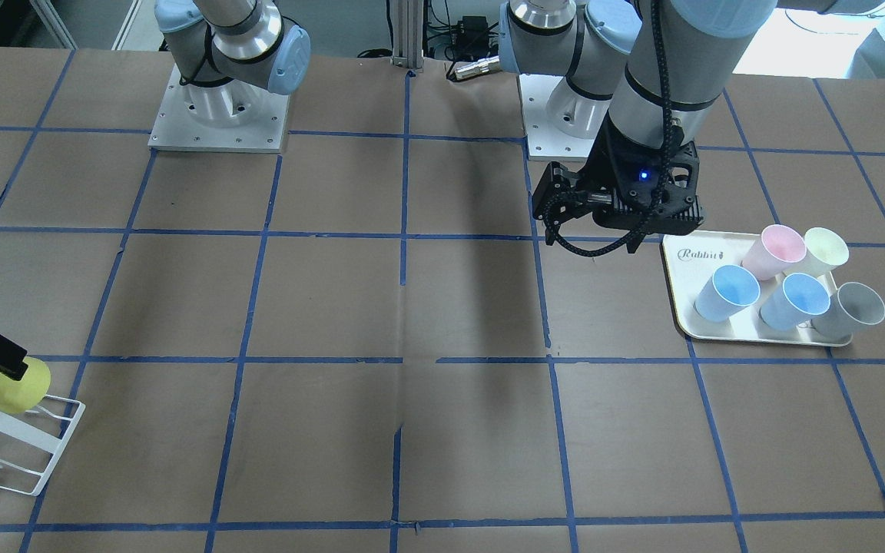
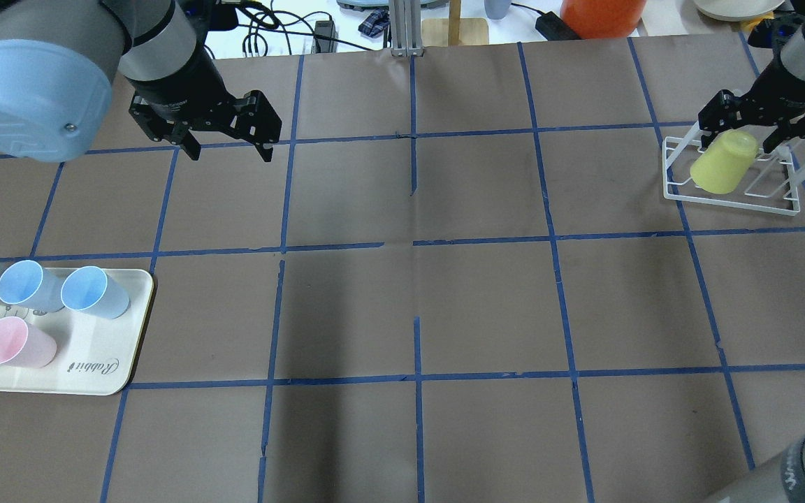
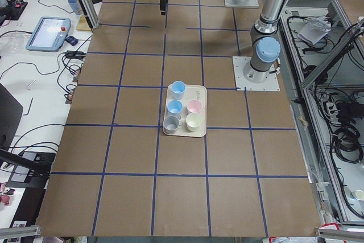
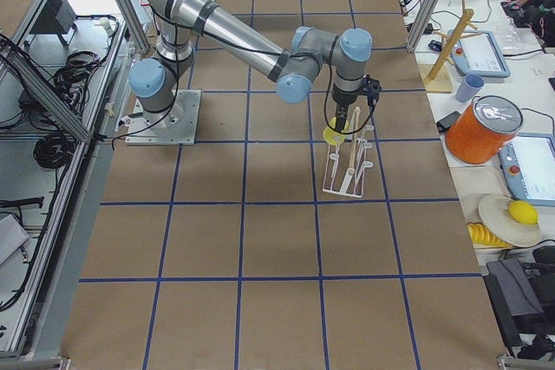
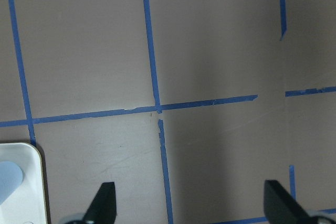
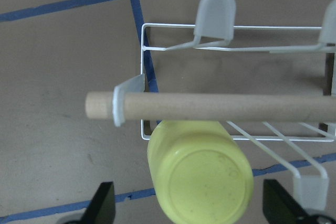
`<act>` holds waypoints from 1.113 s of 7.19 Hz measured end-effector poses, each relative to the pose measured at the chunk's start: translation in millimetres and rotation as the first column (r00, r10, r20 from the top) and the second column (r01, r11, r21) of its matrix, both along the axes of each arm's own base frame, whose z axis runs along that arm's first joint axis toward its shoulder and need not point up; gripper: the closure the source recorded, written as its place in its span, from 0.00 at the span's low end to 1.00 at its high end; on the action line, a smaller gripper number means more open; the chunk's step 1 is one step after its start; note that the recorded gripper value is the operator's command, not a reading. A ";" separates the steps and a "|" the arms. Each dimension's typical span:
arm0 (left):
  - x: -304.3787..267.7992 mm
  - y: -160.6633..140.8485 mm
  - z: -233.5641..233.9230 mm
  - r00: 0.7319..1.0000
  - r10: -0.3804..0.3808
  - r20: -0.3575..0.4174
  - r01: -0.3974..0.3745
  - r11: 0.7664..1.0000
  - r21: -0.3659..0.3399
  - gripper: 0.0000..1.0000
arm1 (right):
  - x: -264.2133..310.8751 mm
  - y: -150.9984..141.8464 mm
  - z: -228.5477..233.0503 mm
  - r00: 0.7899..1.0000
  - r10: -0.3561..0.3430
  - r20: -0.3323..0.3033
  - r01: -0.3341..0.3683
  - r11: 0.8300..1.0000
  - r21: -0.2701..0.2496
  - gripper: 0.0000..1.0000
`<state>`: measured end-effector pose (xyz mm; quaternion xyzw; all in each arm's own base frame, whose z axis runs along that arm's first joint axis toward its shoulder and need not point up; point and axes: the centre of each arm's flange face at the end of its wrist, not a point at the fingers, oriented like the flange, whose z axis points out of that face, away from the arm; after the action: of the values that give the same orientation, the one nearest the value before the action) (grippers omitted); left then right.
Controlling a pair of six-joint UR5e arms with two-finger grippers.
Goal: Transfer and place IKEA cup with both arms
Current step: 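Lower the right gripper around the yellow cup below the wooden dowel, then close the right gripper on the yellow cup's base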
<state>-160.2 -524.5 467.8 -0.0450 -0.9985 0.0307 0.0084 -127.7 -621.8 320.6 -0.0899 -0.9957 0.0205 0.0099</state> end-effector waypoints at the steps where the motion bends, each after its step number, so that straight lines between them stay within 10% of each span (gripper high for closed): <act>1: 0.0 0.8 -0.2 1.000 0.000 0.000 0.000 1.000 0.001 0.00 | -0.2 -0.5 -0.6 1.000 0.000 -0.001 0.000 1.000 -0.001 0.00; 8: 0.0 1.3 -1.0 1.000 0.000 -0.001 0.000 1.000 0.002 0.00 | -2.5 -7.5 -21.5 1.000 0.001 0.011 -0.001 1.000 0.023 0.03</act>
<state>-160.2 -523.2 466.9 -0.0450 -0.9985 0.0297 0.0089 -130.3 -629.3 299.1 -0.0894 -0.9959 0.0087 0.0052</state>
